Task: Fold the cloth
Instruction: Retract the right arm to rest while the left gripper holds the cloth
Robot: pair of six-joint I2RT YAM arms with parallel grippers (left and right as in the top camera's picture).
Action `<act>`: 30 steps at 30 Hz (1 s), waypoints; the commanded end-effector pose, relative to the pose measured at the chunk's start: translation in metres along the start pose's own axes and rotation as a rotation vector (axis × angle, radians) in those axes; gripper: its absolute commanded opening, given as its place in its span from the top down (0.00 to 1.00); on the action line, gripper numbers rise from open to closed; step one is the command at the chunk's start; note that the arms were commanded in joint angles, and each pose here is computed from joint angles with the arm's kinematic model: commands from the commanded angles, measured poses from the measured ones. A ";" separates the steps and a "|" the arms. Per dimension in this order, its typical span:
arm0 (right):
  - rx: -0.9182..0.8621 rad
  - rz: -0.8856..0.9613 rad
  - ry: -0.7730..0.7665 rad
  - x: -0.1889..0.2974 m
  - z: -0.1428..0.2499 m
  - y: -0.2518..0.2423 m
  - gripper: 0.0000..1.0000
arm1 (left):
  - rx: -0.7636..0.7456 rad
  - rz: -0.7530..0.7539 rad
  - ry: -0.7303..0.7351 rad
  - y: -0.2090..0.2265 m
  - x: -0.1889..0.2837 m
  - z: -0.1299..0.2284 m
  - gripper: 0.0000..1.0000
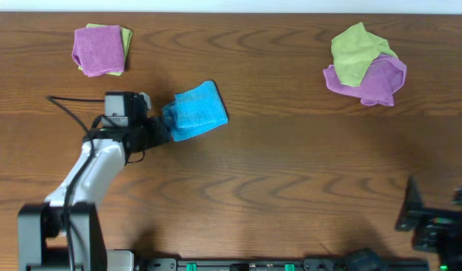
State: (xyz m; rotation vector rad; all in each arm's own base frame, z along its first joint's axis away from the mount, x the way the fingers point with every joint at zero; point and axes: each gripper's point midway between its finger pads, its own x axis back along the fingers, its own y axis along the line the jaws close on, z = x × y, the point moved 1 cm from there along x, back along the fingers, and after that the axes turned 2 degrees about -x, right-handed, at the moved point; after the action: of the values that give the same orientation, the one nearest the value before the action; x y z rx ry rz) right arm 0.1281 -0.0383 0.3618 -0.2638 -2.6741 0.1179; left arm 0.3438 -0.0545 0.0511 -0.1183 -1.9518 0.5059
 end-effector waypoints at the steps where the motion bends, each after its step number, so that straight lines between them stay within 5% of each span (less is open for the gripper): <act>1: 0.060 0.031 0.110 -0.027 0.028 0.009 0.01 | 0.044 -0.022 -0.001 0.004 -0.011 0.000 0.50; 11: 0.042 0.130 0.153 -0.056 0.040 0.004 0.01 | 0.075 -0.002 -0.053 -0.005 -0.030 -0.012 0.42; 17: 0.004 0.099 0.040 -0.081 -0.002 0.006 0.01 | 0.066 0.039 -0.060 -0.012 -0.030 -0.015 0.41; 27: -0.182 -0.031 0.354 -0.162 0.037 0.019 0.01 | 0.067 0.056 -0.044 -0.015 -0.030 -0.012 0.41; 30: -0.189 -0.068 0.321 -0.161 0.029 0.024 0.01 | 0.067 0.072 -0.038 -0.017 -0.029 -0.011 0.41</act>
State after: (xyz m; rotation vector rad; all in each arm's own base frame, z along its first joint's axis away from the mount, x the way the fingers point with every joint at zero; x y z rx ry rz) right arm 0.2602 -0.0570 0.2547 -0.2793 -2.3283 -0.1215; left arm 0.3710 -0.0714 0.0389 -0.1177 -1.9895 0.6121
